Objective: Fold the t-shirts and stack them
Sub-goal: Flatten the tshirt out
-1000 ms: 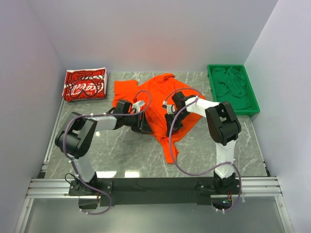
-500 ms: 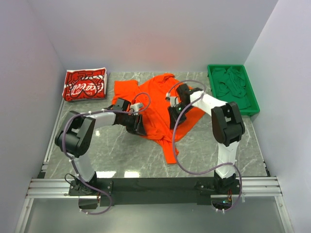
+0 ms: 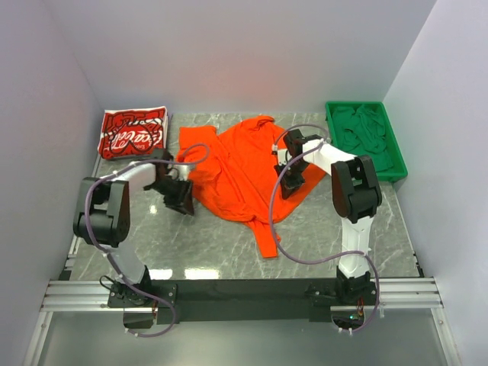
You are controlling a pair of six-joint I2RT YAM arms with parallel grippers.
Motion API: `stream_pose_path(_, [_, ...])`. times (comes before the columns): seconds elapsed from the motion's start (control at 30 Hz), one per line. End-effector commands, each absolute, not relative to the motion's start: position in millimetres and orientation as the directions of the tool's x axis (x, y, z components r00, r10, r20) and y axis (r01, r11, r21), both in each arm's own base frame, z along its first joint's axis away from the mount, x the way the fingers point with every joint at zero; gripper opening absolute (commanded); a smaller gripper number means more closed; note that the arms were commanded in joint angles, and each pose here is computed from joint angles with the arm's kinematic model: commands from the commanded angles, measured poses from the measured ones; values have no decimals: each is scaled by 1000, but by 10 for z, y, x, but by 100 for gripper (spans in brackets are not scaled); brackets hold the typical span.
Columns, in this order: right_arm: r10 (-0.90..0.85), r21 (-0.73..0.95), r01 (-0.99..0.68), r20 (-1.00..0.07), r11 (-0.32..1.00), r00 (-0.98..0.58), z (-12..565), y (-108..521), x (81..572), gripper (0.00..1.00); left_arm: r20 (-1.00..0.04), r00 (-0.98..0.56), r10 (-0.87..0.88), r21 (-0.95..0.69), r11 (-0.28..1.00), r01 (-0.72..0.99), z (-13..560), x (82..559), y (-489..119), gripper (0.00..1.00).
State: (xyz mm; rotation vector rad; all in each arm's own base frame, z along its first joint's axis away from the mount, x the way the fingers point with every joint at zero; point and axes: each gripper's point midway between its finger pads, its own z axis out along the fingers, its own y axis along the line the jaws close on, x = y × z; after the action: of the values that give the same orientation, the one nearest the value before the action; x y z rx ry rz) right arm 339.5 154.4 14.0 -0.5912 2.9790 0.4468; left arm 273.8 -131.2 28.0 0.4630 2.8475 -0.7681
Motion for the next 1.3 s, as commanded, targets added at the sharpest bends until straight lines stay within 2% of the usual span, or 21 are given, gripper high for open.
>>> stream_pose_path(0.0, [-386, 204, -386, -41, 900, -922, 52, 1369, 3201, 15, -326, -895, 303, -533, 723, 439, 649, 2698, -1248, 47])
stream_pose_path(0.07, [-381, 220, -379, -35, 899, -924, 37, 1387, 3165, 15, -494, -819, 291, -527, 649, 549, 998, 2782, -1439, 46])
stream_pose_path(0.1, [-378, 237, -375, -32, 896, -925, 32, 1415, 3155, 14, -536, -798, 275, -552, 601, 578, 1085, 2738, -1565, 46])
stream_pose_path(0.17, [-364, 248, -359, -24, 900, -931, 32, 1433, 3149, 14, -653, -705, 277, -496, 548, 674, 1290, 2813, -1893, 43])
stream_pose_path(0.3, [-350, 260, -343, -18, 903, -936, 39, 1471, 3178, 13, -679, -669, 302, -485, 499, 718, 1223, 2776, -2404, 39])
stream_pose_path(0.5, [-335, 256, -326, -8, 910, -942, 78, 1490, 3242, 11, -605, -703, 375, -466, 549, 694, 811, 2840, -2705, 37])
stream_pose_path(0.63, [-325, 244, -311, 18, 919, -945, 89, 1466, 3269, 10, -519, -720, 460, -442, 576, 687, 475, 2759, -2619, 36])
stream_pose_path(0.77, [-327, 225, -310, 42, 924, -944, 83, 1426, 3258, 10, -403, -724, 559, -372, 623, 688, 174, 2619, -2310, 34])
stream_pose_path(1.0, [-338, 225, -313, 83, 923, -937, 116, 1377, 3111, 10, -296, -698, 652, -299, 630, 717, 149, 2462, -1623, 32])
stream_pose_path(1.27, [-426, 327, -365, 136, 872, -895, 201, 1616, 2565, 11, -171, -665, 727, -285, 610, 739, 180, 2244, -881, 31])
